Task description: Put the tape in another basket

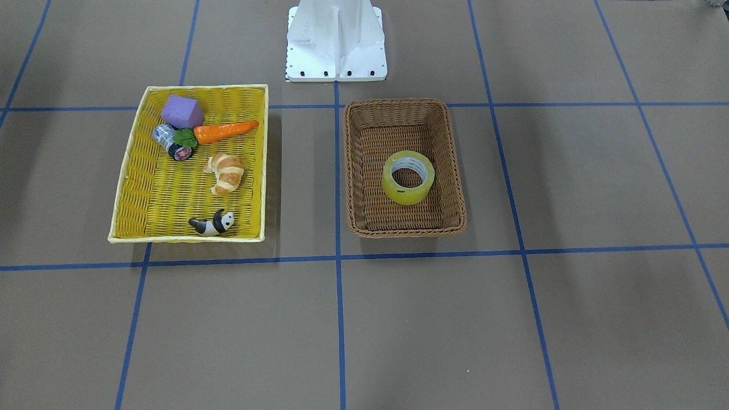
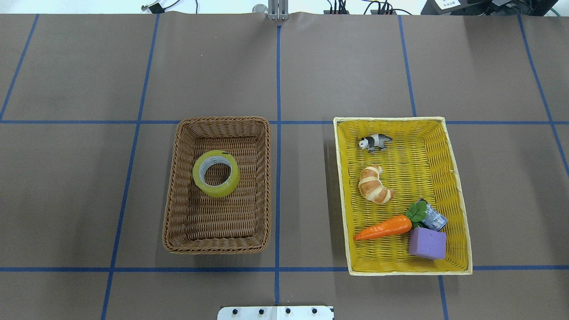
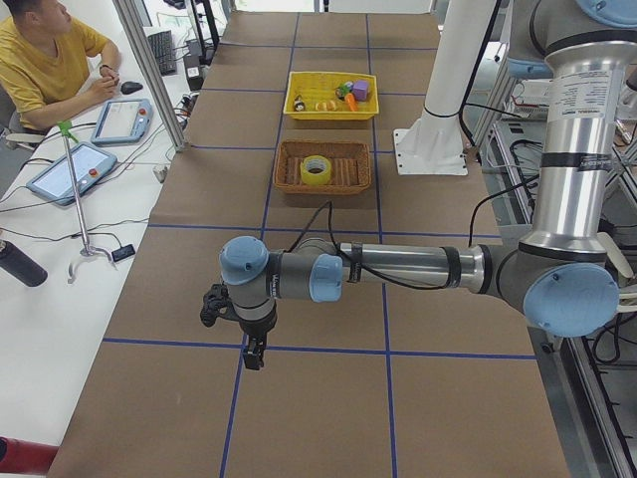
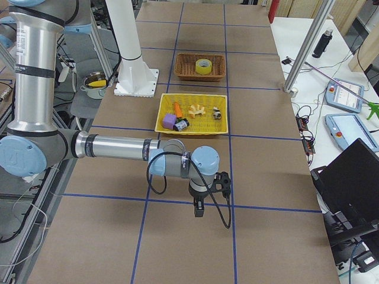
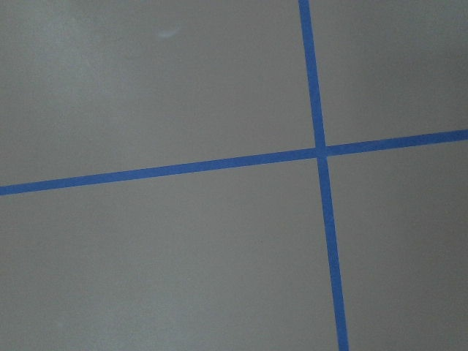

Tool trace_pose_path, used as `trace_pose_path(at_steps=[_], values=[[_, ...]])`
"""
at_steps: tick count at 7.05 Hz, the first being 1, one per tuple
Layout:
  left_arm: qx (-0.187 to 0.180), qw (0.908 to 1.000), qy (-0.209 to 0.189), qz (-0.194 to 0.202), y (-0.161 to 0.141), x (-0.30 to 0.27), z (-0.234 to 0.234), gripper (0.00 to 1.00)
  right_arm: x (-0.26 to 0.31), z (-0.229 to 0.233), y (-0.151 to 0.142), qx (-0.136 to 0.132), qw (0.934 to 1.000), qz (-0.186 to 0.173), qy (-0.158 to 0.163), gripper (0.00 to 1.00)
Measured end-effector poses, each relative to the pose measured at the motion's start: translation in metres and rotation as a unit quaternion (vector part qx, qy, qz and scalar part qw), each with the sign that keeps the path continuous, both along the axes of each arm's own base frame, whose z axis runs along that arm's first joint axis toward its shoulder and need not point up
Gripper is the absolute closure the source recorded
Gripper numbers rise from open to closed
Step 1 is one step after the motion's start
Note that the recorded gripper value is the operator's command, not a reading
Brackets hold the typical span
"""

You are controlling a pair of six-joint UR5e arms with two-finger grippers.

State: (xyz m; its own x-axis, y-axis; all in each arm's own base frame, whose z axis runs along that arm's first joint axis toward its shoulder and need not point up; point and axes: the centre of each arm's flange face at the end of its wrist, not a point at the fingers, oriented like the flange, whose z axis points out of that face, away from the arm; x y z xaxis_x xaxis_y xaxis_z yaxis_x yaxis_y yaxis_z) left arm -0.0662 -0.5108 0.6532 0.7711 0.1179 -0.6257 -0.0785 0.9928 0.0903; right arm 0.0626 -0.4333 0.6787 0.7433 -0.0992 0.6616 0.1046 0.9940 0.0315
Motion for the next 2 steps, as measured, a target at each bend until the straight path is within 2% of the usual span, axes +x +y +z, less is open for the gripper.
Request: trace_pose_path(at_steps=[2], values=[[0.0, 1.0, 0.0, 0.0, 0.0005, 0.0, 0.0003, 0.0, 0.0, 0.0017, 0.0004, -0.002, 1.0, 0.0, 0.0, 0.0]])
